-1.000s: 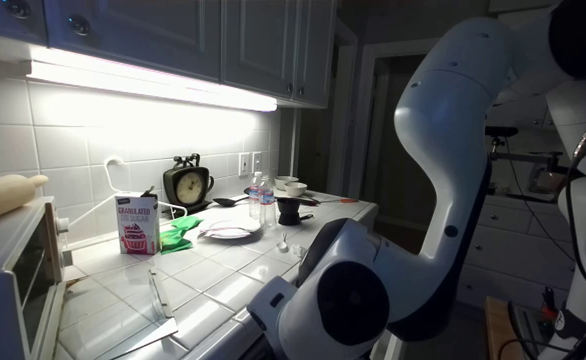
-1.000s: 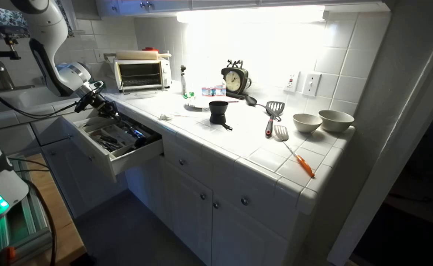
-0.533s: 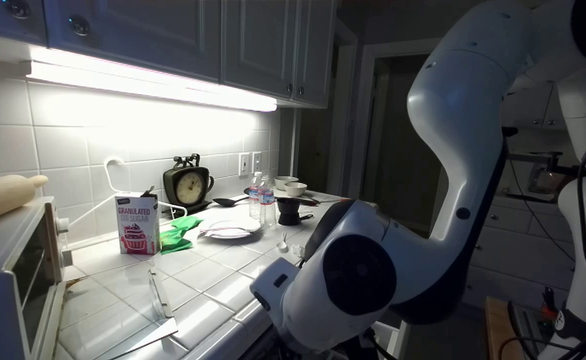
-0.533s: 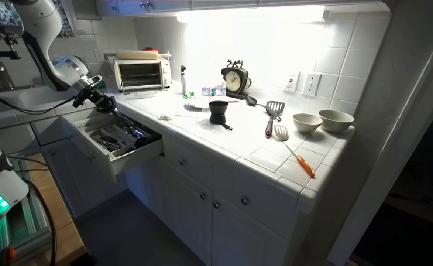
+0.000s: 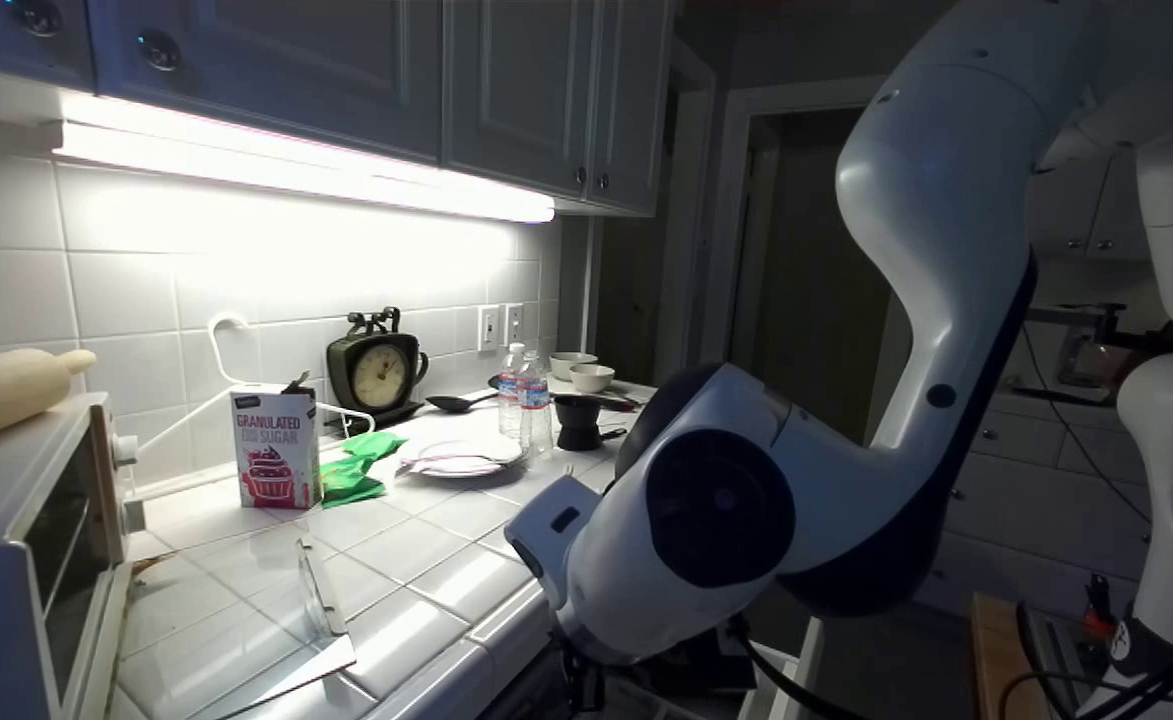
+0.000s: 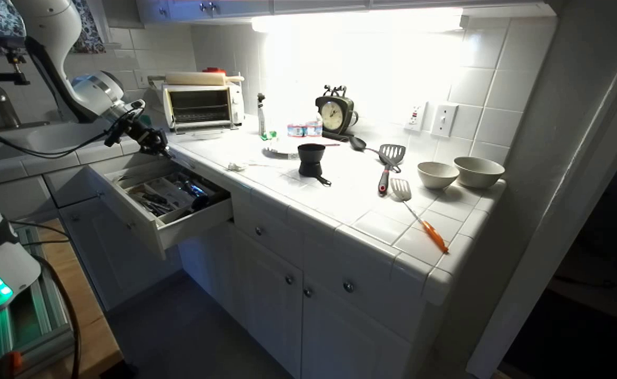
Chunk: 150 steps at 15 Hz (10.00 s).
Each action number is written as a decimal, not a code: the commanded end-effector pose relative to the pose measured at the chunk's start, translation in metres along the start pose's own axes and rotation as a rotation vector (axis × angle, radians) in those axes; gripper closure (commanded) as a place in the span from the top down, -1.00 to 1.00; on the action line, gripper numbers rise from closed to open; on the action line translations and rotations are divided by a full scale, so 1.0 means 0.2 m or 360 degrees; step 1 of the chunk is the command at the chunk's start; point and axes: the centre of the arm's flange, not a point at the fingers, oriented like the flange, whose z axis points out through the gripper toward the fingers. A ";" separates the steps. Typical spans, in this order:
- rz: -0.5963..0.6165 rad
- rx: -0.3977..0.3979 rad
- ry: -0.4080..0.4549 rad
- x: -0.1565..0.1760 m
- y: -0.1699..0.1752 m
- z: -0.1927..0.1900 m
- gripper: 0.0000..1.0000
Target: Remove two spoons from the drawer
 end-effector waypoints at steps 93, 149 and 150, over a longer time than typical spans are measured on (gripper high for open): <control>0.0494 0.0370 -0.0089 -0.01 0.09 0.00 -0.24; 0.0383 0.0114 -0.0016 0.14 -0.30 0.42 -0.96; 0.0349 0.0110 -0.0020 0.14 -0.29 0.40 -0.96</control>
